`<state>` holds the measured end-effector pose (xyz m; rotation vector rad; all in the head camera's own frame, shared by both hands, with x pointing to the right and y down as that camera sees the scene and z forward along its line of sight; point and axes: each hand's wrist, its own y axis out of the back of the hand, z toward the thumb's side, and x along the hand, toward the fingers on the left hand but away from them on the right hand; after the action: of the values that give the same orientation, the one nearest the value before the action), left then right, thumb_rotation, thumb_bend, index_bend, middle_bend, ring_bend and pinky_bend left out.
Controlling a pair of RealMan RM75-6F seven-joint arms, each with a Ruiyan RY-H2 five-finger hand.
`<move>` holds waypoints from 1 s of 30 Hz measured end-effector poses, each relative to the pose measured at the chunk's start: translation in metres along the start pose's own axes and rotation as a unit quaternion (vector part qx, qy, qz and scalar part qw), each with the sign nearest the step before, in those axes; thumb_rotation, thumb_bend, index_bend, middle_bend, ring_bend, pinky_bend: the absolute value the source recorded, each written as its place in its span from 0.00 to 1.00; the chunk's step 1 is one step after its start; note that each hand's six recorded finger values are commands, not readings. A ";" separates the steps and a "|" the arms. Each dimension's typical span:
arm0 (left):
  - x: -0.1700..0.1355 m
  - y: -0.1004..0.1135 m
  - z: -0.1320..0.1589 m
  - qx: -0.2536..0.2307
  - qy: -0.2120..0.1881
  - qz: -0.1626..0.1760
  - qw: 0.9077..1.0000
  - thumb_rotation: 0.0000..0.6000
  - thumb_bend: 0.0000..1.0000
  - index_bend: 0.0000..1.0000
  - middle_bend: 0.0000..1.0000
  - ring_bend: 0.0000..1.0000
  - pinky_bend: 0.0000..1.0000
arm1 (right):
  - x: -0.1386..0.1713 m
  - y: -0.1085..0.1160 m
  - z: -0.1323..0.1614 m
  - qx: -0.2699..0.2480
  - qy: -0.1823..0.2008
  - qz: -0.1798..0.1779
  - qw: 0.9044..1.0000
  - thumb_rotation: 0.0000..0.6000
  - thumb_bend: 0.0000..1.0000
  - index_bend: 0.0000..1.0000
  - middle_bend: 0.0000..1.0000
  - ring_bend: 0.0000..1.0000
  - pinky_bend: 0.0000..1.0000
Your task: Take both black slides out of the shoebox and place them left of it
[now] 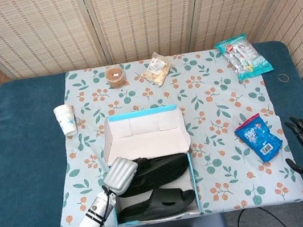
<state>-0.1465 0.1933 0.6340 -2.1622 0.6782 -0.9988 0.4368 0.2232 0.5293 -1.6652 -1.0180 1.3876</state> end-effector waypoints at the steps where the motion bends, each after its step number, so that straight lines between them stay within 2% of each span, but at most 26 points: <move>1: 0.001 0.003 -0.001 -0.003 -0.003 0.009 1.000 1.00 0.64 0.86 0.91 0.73 0.74 | 0.000 0.000 0.000 0.000 0.000 0.000 1.000 1.00 0.19 0.00 0.00 0.00 0.00; 3: 0.000 0.008 -0.004 -0.014 -0.004 0.019 1.000 1.00 0.64 0.86 0.91 0.72 0.74 | 0.001 0.000 0.000 0.000 0.001 0.000 1.000 1.00 0.19 0.00 0.00 0.00 0.00; 6: -0.004 0.009 -0.010 -0.033 -0.003 0.016 0.999 1.00 0.63 0.86 0.91 0.72 0.74 | 0.001 0.000 0.001 0.000 0.003 0.000 1.000 1.00 0.19 0.00 0.00 0.00 0.00; 14: -0.027 -0.018 -0.010 -0.094 -0.011 -0.048 0.994 1.00 0.63 0.83 0.88 0.70 0.72 | 0.004 0.001 0.003 -0.003 0.008 0.001 1.000 1.00 0.19 0.00 0.00 0.00 0.00; 16: -0.030 -0.021 -0.008 -0.096 -0.017 -0.050 0.994 1.00 0.63 0.82 0.87 0.69 0.72 | 0.004 0.001 0.004 -0.003 0.010 0.001 1.000 1.00 0.19 0.00 0.00 0.00 0.00; 23: -0.037 -0.020 0.008 -0.074 -0.067 -0.019 0.995 1.00 0.63 0.82 0.86 0.68 0.71 | -0.001 -0.005 0.010 -0.002 0.026 0.005 1.000 1.00 0.19 0.00 0.00 0.00 0.00; 30: -0.039 -0.002 0.027 -0.064 -0.113 0.025 0.991 1.00 0.63 0.82 0.86 0.68 0.71 | -0.003 -0.018 0.020 0.008 0.044 0.024 0.999 1.00 0.19 0.00 0.00 0.00 0.00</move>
<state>-0.1471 0.2305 0.6042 -2.3135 0.6999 -0.6867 0.4151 0.2287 0.5436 -1.7330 -0.9201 1.3376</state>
